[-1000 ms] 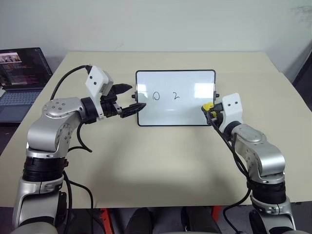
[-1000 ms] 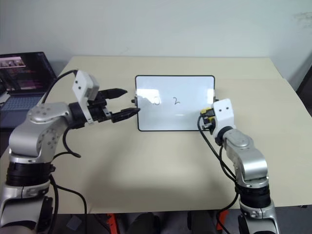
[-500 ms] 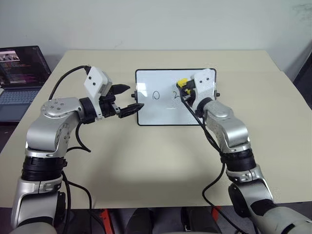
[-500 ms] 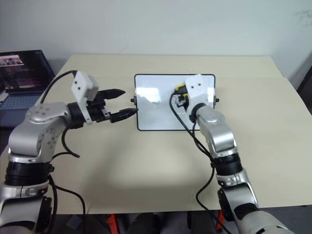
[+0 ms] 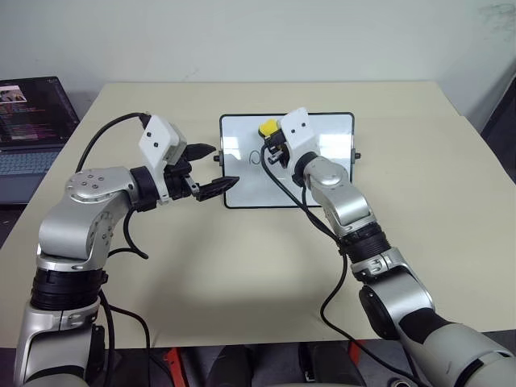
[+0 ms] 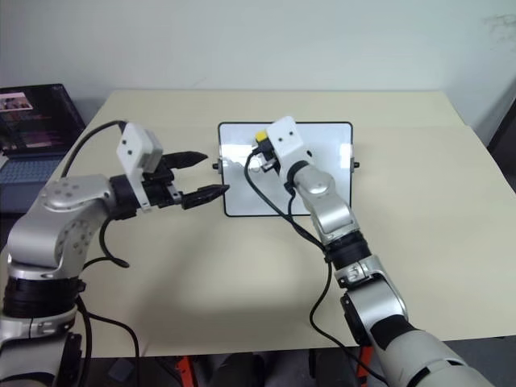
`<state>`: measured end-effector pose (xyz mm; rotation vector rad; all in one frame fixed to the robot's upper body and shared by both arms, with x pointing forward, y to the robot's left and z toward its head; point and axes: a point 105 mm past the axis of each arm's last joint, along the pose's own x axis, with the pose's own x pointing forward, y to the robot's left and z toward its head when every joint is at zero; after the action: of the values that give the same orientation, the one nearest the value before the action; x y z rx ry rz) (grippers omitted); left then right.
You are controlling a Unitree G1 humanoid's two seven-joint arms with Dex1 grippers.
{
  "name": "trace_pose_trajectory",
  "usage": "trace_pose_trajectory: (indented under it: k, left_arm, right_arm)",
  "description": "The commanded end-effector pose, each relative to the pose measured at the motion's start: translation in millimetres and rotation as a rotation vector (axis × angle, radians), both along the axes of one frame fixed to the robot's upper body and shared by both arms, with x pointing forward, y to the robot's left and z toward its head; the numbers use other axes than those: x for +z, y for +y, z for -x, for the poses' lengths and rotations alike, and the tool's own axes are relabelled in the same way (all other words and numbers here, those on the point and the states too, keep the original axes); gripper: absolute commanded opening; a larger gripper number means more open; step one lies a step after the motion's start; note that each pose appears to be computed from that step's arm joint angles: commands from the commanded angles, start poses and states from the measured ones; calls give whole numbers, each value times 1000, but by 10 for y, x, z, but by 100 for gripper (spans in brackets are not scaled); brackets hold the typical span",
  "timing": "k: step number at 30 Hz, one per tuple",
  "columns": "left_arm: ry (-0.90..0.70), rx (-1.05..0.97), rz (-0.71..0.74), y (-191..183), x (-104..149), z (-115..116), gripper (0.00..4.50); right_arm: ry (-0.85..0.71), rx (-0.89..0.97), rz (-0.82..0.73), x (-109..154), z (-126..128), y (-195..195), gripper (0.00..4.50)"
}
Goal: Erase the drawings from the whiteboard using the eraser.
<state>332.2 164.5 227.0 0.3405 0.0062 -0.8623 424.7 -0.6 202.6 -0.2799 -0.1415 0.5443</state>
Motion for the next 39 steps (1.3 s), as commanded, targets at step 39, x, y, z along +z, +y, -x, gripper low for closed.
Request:
trace_pose_trajectory:
  k: [39]
  left_arm:
    - [-78, -9, 5, -34, 227, 6, 450]
  right_arm:
    - [24, -117, 111, -299, 297, -614, 120]
